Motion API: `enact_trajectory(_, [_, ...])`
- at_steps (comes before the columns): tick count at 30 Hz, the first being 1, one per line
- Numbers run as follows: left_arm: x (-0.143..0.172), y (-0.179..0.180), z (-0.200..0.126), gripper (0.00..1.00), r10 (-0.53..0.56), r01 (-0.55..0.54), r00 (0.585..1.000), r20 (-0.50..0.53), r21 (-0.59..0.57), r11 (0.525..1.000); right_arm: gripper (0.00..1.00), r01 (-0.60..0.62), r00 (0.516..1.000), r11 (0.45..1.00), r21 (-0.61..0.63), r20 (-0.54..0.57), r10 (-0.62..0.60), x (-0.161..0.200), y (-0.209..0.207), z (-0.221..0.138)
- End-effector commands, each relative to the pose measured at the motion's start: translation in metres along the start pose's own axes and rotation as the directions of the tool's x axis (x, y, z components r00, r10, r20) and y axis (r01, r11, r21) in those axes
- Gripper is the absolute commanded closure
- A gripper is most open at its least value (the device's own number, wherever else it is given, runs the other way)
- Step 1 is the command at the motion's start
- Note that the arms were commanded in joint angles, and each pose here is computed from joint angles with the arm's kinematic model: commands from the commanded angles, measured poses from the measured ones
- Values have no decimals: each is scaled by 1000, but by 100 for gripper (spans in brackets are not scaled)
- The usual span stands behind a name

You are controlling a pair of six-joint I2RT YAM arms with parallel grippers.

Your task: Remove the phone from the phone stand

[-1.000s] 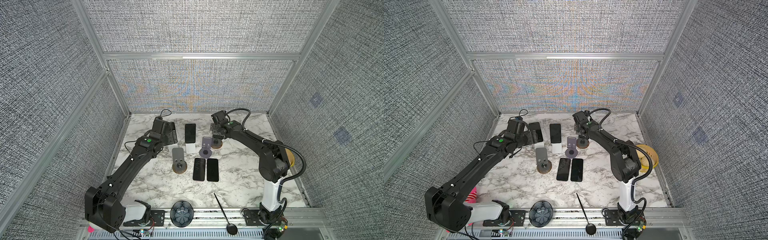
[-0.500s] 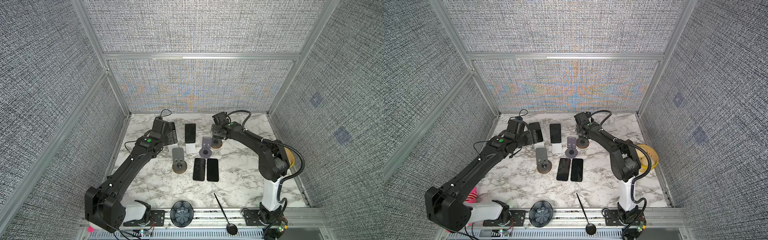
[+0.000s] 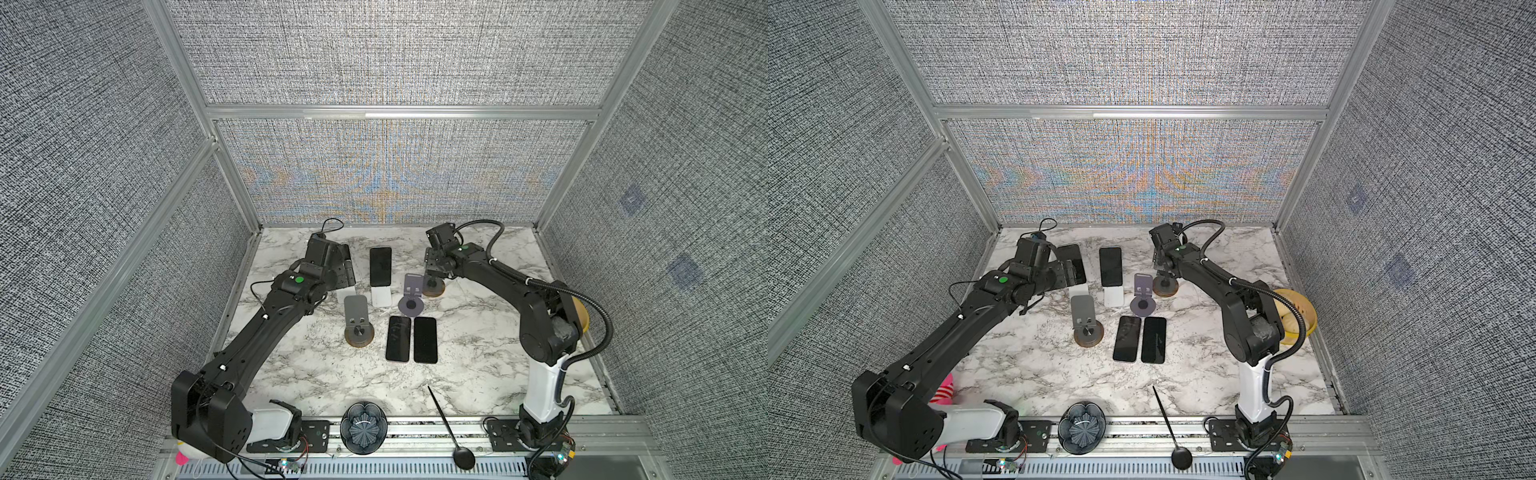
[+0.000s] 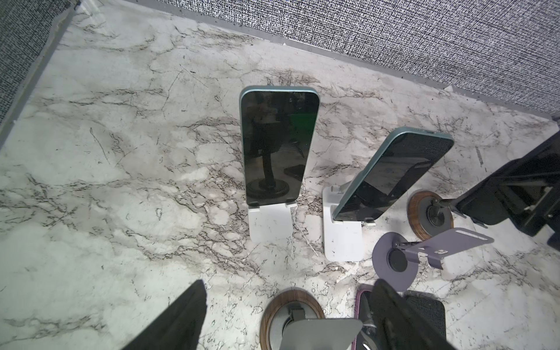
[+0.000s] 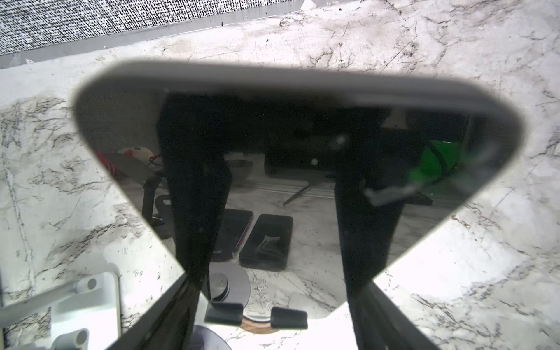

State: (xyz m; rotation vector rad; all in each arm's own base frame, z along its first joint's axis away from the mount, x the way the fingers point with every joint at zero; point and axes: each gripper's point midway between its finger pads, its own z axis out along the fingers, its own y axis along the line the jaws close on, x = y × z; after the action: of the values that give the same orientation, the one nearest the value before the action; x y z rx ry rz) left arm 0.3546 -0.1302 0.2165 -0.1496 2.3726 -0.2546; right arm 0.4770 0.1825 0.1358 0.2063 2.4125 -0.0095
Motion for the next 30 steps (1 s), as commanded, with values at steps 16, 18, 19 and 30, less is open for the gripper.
enact_trajectory(16, [0,0,0,13,-1,1,1000,0,1,1000,28,53,998,998,-29,28,-52,-5,3,-35])
enact_trajectory(18, [0,1,0,13,0,0,1000,-1,-1,1000,28,58,998,998,-38,24,-58,-3,2,-42])
enact_trajectory(19, [0,0,0,13,1,-1,1000,1,-1,1000,28,60,998,997,-40,20,-59,-1,1,-45])
enact_trajectory(30, [-2,0,-1,14,2,-2,1000,9,0,1000,29,138,982,989,-59,-119,-144,38,-28,-93])
